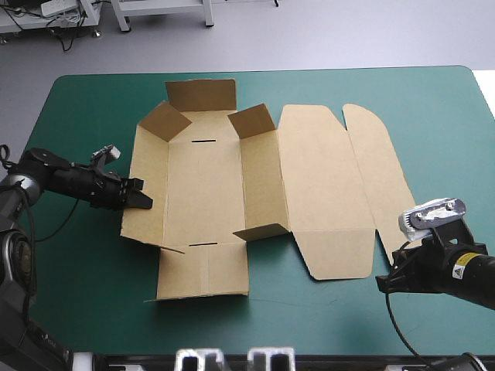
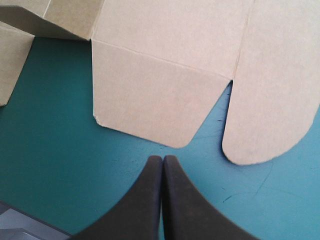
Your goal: Fold the box
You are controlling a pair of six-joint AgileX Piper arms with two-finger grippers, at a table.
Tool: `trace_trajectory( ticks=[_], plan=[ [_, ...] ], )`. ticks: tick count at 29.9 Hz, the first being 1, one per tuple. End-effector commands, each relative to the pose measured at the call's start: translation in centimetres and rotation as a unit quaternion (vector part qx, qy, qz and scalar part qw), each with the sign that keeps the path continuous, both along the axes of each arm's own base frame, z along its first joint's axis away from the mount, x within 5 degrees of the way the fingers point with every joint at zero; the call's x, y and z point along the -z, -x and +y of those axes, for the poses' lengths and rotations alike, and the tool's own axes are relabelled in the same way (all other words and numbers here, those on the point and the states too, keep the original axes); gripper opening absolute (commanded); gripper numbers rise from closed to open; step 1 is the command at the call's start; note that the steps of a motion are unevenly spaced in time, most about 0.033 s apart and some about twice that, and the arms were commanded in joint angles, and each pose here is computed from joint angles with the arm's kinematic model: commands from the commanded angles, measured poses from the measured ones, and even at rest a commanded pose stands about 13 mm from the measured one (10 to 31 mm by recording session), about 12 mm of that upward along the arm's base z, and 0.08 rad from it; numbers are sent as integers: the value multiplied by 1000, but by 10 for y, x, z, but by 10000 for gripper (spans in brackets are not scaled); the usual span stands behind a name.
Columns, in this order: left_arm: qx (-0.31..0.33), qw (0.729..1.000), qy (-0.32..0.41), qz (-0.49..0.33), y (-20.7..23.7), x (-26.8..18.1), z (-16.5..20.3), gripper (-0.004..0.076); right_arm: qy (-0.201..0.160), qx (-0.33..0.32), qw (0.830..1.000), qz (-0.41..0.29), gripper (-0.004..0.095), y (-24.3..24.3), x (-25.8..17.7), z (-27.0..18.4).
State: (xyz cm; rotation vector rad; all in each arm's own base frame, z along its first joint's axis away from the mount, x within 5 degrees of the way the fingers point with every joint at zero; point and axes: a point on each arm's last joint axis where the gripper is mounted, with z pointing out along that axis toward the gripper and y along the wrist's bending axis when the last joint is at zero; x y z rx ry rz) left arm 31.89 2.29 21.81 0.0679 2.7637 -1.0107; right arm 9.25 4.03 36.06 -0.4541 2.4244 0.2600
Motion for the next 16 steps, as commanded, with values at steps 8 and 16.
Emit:
trace_trajectory(
  ticks=[8, 16],
  plan=[
    [66, 992, 25, -105, -2, -67, -18, -10, -13, 4, 999, -29, -20, -3, -9, 1],
    [119, 960, -24, -251, 8, -149, -41, -10, -20, 4, 999, -39, -20, -4, -10, 2]
  ],
)
